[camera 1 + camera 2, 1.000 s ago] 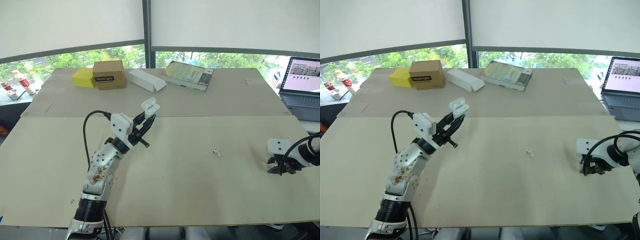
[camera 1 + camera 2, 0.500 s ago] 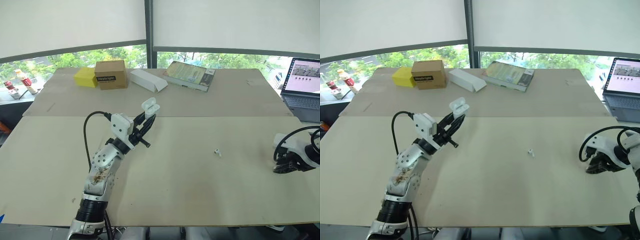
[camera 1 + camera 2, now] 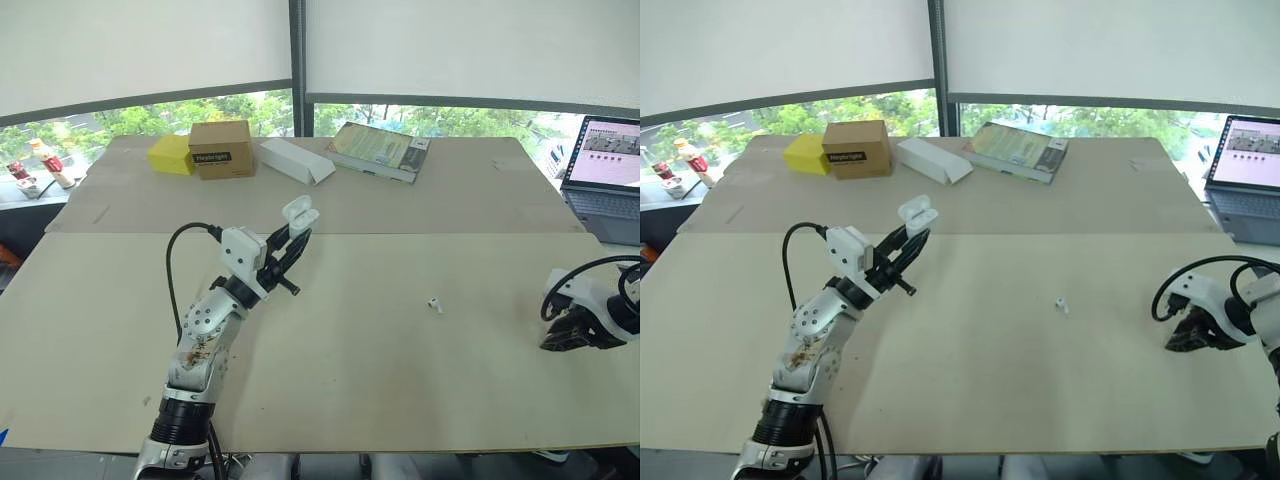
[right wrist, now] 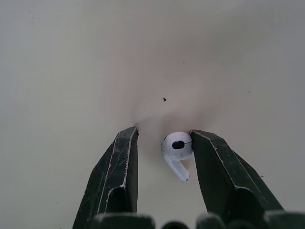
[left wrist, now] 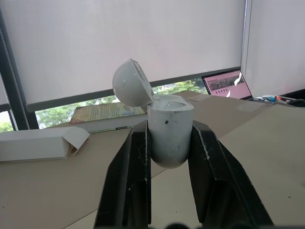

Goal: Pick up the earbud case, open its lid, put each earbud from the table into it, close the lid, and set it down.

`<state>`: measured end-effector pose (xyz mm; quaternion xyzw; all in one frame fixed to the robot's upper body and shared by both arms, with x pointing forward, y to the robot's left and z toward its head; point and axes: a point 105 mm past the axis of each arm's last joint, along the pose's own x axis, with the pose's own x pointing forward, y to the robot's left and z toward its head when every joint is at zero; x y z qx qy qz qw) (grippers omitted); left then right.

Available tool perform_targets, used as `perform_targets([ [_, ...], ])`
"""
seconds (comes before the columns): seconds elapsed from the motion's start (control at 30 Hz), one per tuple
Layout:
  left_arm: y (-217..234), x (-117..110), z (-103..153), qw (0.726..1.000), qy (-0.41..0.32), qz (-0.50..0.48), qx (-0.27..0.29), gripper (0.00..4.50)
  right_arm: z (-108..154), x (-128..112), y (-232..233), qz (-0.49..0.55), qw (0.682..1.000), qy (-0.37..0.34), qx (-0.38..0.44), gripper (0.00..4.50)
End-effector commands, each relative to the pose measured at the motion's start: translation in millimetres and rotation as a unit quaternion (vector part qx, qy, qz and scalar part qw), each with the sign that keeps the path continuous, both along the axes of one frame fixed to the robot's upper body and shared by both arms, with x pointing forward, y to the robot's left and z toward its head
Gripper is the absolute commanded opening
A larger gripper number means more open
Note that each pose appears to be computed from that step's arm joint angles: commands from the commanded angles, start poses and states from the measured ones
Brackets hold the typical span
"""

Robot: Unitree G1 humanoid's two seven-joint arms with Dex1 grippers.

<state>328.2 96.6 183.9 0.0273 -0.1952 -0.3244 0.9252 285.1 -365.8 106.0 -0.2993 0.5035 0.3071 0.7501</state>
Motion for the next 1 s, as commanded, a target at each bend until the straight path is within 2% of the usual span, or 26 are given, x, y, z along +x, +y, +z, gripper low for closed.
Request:
perform_targets([
  [0.03,-3.6,-4.6,12.4,1.0,-0.025,-0.008,-0.001,0.56,2.6,-3.0,-9.6,0.001,1.0,-0.005,-0.021,1.94],
  [0.87,-5.4,-3.2,11.9,1.0,-0.023,-0.012,-0.002,0.56,0.1,-6.8,-17.6,0.008,0.999,-0.005,-0.037,1.94],
  [1.0,-5.9,-3.7,12.0,1.0,-0.024,-0.014,-0.002,0.56,0.2,-5.4,-17.0,0.008,0.999,-0.008,-0.035,0.86],
])
